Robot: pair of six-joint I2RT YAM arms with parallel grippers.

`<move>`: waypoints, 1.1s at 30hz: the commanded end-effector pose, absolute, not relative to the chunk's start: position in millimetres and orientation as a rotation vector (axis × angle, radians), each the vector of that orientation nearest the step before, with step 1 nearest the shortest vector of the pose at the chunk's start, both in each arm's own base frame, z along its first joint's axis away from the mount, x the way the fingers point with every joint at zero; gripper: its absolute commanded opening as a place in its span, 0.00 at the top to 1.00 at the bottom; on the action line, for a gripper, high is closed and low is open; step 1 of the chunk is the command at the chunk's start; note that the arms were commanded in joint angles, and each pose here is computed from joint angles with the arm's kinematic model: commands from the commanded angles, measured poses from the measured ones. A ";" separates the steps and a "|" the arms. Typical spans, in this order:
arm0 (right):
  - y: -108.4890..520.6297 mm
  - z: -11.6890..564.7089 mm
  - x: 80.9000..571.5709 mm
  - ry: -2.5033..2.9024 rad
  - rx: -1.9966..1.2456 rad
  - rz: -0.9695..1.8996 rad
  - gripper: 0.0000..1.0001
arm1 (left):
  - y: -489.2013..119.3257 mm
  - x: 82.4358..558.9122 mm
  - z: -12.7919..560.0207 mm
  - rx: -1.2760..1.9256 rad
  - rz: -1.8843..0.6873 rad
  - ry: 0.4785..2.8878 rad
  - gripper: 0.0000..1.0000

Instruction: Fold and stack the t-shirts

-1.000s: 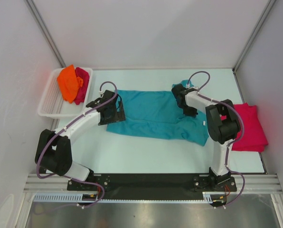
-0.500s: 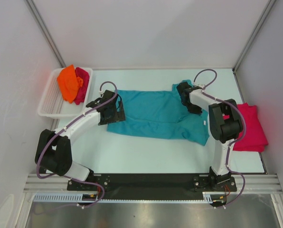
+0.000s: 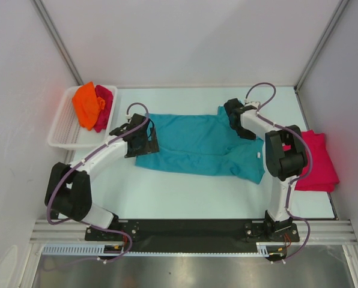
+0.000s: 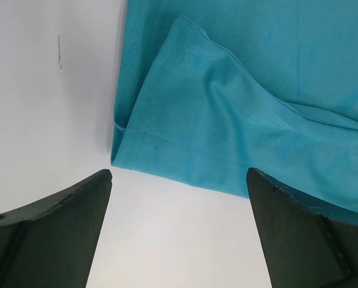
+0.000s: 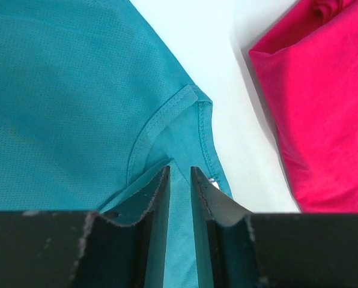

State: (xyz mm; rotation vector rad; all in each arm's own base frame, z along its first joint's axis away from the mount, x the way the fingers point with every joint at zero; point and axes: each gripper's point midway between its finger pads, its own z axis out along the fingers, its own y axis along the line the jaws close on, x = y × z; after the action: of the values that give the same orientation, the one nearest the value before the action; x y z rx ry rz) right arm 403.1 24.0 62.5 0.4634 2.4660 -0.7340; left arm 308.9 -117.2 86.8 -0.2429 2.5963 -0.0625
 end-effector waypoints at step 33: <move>63.6 109.6 568.4 2.323 0.620 0.384 0.68 | -57.0 509.4 124.5 0.024 0.241 2.326 0.01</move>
State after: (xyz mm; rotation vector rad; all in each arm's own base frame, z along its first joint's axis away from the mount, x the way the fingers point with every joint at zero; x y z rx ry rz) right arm 541.5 54.8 89.6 0.6293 2.4176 0.1960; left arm 482.0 -52.6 108.4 -0.0936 2.4440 0.2282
